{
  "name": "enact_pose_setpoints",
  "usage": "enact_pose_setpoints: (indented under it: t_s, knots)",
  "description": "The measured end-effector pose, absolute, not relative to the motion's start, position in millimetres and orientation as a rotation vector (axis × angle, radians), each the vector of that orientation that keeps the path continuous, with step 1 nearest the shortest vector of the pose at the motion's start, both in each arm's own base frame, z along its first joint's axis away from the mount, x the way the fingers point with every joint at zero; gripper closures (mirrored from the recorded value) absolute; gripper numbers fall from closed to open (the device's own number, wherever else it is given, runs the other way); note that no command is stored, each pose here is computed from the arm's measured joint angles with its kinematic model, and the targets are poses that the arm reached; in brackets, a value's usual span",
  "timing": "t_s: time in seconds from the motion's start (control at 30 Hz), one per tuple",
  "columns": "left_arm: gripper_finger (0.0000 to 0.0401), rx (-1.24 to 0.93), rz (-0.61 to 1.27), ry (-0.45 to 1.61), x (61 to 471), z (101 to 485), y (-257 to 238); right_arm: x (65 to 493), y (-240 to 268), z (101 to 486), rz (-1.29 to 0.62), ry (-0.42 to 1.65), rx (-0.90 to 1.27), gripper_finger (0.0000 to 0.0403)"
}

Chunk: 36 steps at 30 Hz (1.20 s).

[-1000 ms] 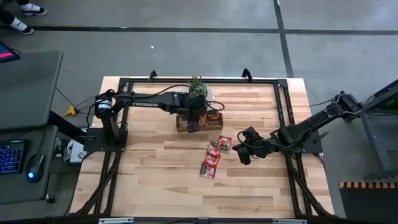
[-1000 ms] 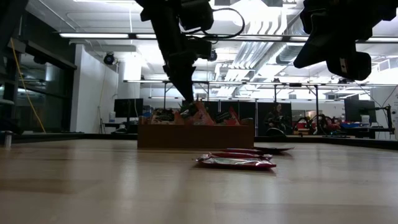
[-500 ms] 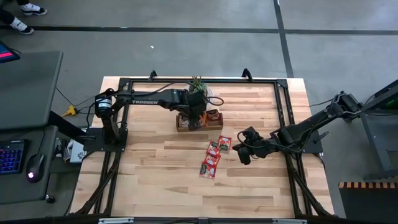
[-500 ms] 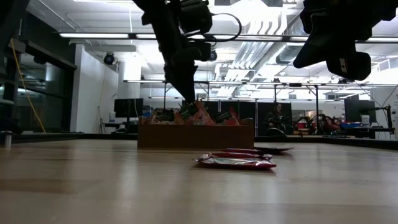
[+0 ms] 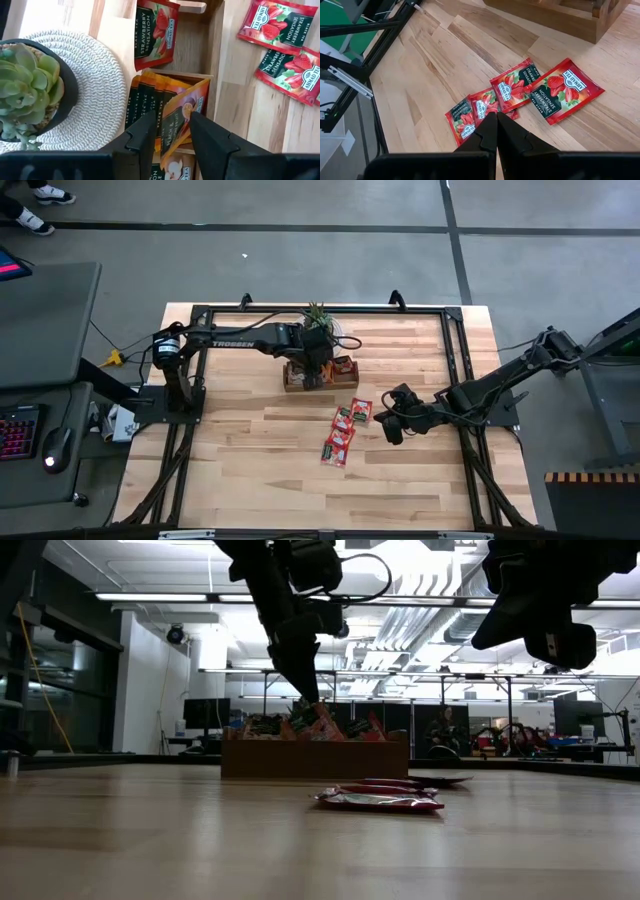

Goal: Pick & Place Tea
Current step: Put the orange tea bag into the middle section of the wooden organizer

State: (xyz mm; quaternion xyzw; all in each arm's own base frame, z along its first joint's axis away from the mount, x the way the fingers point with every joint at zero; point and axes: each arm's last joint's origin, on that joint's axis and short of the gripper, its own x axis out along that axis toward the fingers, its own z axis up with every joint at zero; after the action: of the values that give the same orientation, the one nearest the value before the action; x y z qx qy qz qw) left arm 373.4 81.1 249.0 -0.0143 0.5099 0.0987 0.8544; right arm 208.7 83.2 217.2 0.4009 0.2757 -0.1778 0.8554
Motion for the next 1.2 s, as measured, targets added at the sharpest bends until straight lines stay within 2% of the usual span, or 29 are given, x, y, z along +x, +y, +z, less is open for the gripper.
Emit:
enact_pose_setpoints:
  t_s: [0.83, 1.2]
  knots:
    - [0.0282, -0.004, 0.148, 1.063, 374.4, 249.3, 80.3, 208.7, 83.2, 217.2, -0.366, 0.583, 0.818, 0.0402]
    - [0.0282, -0.025, 0.141, 1.128, 383.4, 223.6, 81.7, 208.5, 83.2, 217.1, -0.363, 0.589, 0.811, 0.0402]
